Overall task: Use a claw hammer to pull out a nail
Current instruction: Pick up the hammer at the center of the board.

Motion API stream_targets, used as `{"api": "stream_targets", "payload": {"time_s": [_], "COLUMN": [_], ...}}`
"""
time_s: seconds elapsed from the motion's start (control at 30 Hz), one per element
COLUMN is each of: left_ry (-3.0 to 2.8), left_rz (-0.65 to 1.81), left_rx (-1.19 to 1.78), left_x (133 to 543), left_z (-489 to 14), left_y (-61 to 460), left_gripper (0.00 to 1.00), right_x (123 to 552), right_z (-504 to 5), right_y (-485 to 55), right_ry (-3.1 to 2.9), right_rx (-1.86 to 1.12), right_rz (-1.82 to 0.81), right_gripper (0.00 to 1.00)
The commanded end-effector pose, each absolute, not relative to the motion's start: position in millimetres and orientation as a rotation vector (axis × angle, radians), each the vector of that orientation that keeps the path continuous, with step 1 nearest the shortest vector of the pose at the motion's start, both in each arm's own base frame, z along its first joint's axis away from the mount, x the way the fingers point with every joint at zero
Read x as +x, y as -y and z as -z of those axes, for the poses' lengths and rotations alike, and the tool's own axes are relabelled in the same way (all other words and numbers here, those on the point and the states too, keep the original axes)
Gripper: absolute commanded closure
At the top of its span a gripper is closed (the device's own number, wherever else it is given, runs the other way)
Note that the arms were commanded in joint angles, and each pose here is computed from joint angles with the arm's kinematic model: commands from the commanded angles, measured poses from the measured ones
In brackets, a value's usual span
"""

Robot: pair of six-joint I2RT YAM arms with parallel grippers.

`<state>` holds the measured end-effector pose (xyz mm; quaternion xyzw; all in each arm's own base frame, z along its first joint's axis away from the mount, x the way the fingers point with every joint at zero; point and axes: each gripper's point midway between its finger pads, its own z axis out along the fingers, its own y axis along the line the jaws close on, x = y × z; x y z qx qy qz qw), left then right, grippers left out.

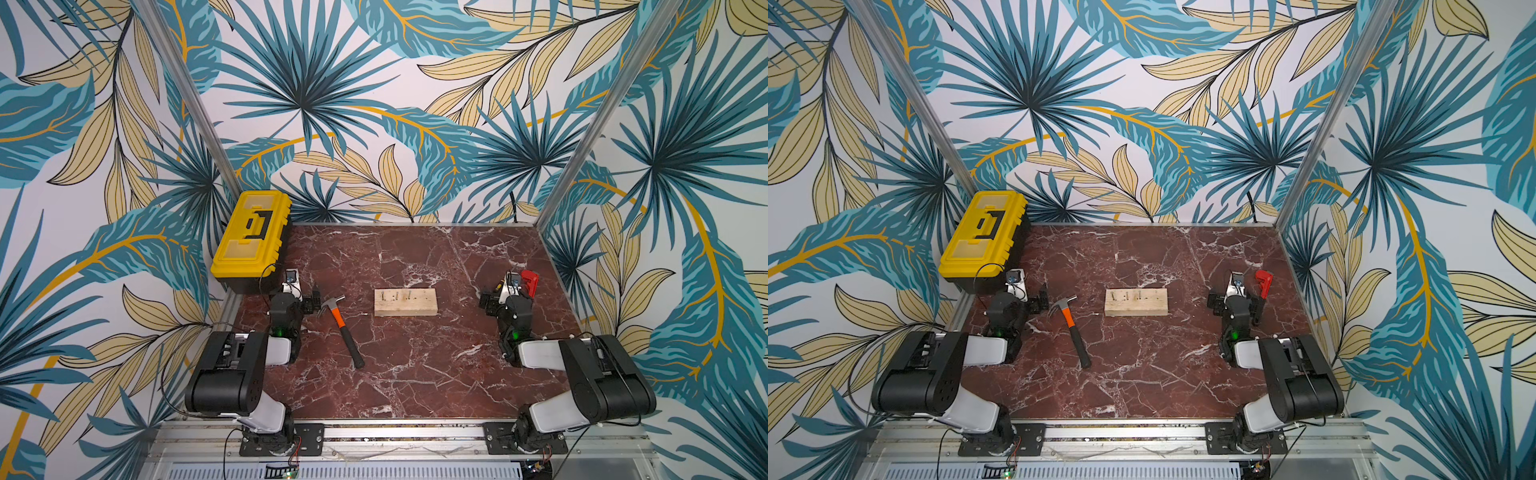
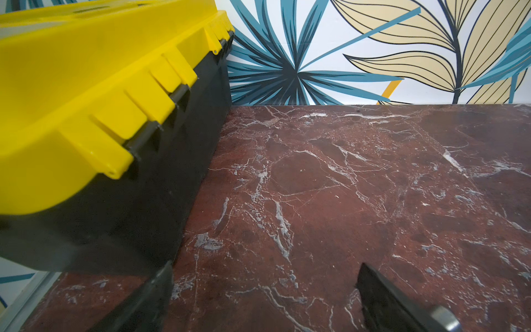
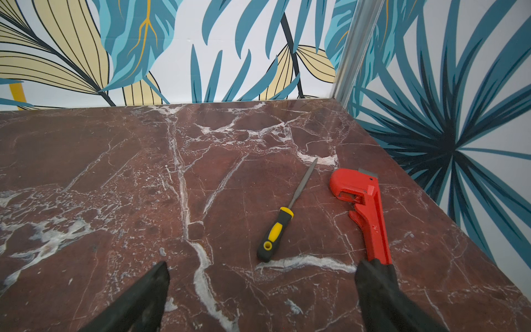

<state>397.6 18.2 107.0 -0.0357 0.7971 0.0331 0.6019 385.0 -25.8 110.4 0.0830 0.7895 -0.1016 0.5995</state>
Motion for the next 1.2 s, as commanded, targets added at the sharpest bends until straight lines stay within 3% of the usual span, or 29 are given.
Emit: {"api": "stream_targets", "payload": {"time_s": [0.0,0.23,0.43,0.53,0.67,0.9,0.97,1.1,1.17], "left_ry": [-1.819,-1.776,-1.75,-1.759,-1.752,-1.794,-1.867,-2.002,-2.091], "left_rz": [-0.065,-0.07,-0.023,0.088,0.295,0.607,0.653,0.729,0.724], "left_rx": [-0.095,-0.099,-0.243,-0.286,-0.601,-0.512,-0.517,-0.567,-0.625], "left_x": [404.2,396.9,389.2,386.0,367.2,347.1,340.7,322.3,312.1], "left_z": [-119.6,-159.3,-202.7,-223.6,-242.3,-275.0,-270.0,-249.3,-234.8], "left_y": [-20.7,-21.5,-29.9,-20.8,-23.6,21.3,30.2,44.1,45.3], "left_gripper": [0.01,0.0,0.0,0.01,0.01,0.01,0.0,0.34,0.35], "right_x": [386.9,369.8,376.3,374.4,349.9,335.3,328.5,315.1,309.0], "right_z": [-119.1,-153.0,-176.7,-203.0,-222.0,-247.3,-247.0,-237.1,-229.1], "right_y": [28.7,38.9,16.9,6.2,11.6,-32.7,-39.3,-60.8,-69.7], "right_ry": [-1.794,-1.846,-1.911,-1.896,-1.885,-2.055,-2.101,-2.193,-2.243], "right_rx": [0.194,0.318,0.35,0.39,0.687,0.547,0.561,0.558,0.572], "right_rz": [0.253,0.254,0.057,-0.069,-0.238,-0.48,-0.526,-0.67,-0.731], "right_gripper": [0.0,0.01,0.0,0.01,0.0,0.02,0.1,0.3,0.44]}}
